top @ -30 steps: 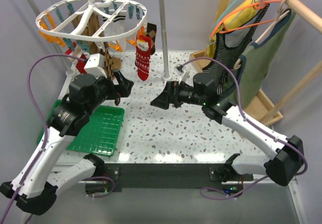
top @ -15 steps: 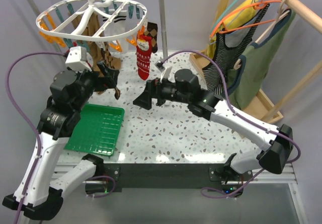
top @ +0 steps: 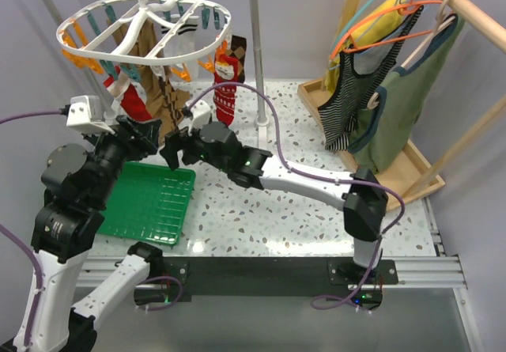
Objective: Remove the socks clipped to the hanger
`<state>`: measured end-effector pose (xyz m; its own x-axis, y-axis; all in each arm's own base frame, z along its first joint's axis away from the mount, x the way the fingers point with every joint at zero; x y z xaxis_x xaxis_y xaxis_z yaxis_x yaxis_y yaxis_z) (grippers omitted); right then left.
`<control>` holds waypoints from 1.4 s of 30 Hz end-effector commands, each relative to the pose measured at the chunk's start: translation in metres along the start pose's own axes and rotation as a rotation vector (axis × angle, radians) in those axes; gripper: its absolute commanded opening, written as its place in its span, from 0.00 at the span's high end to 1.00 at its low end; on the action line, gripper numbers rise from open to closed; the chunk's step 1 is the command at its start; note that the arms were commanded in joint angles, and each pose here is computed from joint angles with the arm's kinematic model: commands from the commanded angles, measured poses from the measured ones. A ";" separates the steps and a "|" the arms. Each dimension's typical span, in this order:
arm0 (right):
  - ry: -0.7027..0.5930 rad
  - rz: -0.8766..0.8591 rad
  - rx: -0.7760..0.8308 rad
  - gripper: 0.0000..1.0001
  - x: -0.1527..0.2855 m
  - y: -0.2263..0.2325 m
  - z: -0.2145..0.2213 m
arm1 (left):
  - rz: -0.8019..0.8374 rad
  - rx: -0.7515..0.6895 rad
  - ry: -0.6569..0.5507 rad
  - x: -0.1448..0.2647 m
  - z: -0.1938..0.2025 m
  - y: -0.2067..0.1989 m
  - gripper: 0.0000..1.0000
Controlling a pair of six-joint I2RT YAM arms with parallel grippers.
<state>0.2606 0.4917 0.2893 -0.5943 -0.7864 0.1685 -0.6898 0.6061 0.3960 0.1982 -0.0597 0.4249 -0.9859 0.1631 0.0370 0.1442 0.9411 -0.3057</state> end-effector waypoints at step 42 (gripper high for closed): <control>0.242 -0.084 -0.211 1.00 0.025 0.042 -0.034 | -0.050 0.136 0.242 0.052 0.117 0.032 0.11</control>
<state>0.2605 0.5122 0.2667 -0.4706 -0.7802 0.4121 -0.6462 0.6228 0.4411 0.1420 -0.0425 0.3128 -0.9506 0.1338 0.2801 0.0327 0.9405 -0.3382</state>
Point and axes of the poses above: each gripper's point midway between its finger pads, its own x axis back along the fingers, its own y axis along the line the jaws close on, z = x × y, the point moved 3 cm from there along x, back along the fingers, and after that the axes turned 4 degrees about -x, right-handed, at the moved point
